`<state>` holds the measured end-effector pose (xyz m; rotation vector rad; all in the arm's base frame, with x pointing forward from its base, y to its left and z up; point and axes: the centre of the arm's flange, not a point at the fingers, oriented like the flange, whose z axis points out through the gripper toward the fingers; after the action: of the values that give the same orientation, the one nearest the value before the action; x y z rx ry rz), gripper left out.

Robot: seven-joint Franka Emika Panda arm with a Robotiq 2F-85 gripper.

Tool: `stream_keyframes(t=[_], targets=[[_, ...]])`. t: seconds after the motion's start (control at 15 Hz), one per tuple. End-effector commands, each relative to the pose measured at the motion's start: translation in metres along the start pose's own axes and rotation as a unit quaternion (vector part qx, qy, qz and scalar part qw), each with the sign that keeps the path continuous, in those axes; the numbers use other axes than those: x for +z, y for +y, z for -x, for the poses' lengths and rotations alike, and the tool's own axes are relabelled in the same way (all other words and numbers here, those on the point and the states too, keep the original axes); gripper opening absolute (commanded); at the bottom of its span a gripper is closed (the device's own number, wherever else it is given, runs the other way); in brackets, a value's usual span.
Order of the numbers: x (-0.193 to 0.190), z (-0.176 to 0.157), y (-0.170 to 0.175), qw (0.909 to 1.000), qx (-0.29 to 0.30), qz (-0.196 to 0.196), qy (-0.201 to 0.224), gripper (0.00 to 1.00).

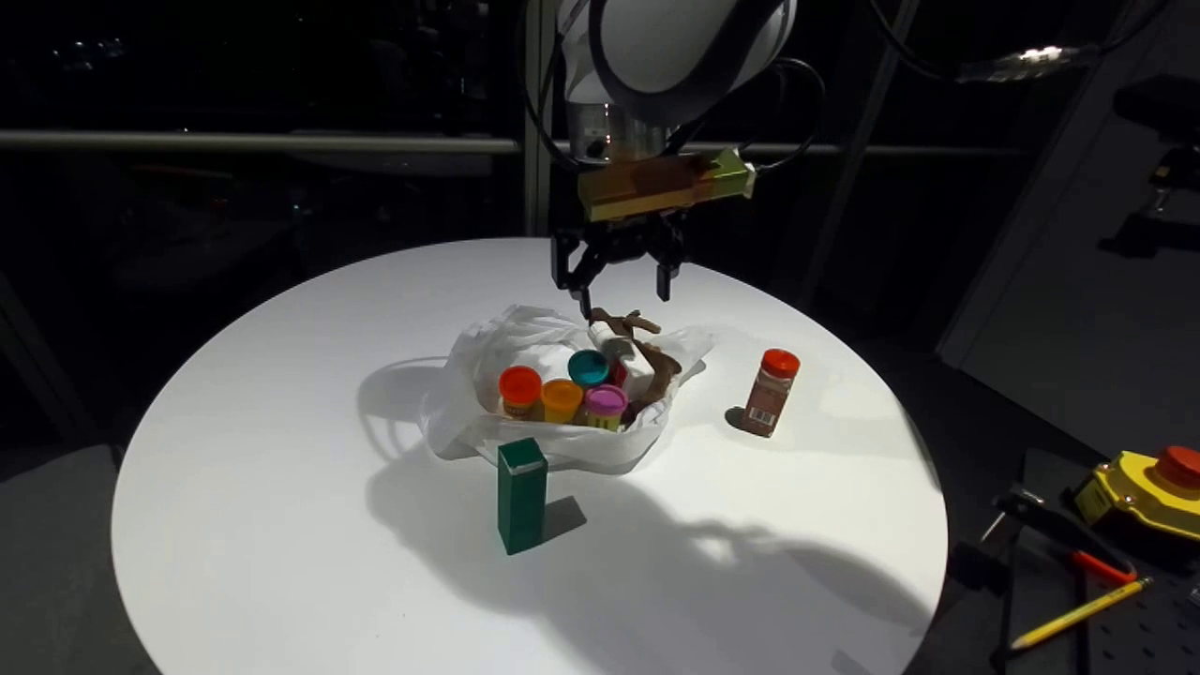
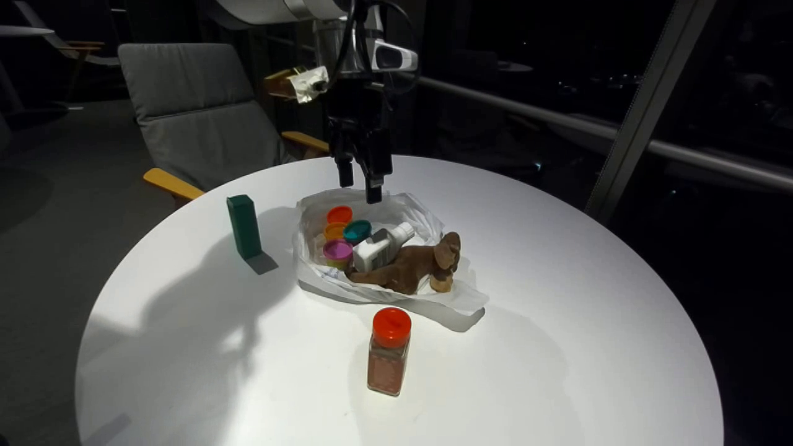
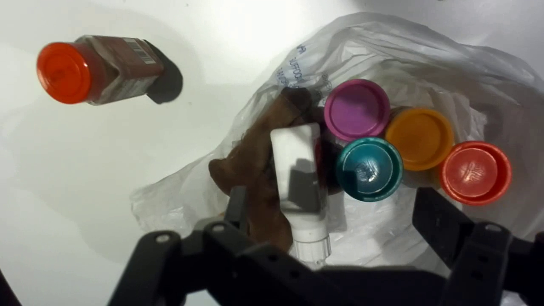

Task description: Remove the objects from the plastic bag and put them on the table.

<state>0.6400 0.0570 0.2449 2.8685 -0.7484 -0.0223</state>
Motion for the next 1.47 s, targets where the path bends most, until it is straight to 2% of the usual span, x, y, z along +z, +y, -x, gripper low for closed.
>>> stream_keyframes(t=[0.0,0.47,1.33,1.4], targets=[[0.008,-0.036,-0.013,0.9987,-0.036,-0.031,-0.017,1.0],[0.053,-0.056,-0.009,0.9927,-0.102,-0.044,-0.047,1.0],[0.086,-0.095,-0.002,0.9916,-0.096,-0.047,-0.073,1.0],[0.088,-0.095,-0.004,0.9914,-0.097,-0.046,-0.075,0.78]])
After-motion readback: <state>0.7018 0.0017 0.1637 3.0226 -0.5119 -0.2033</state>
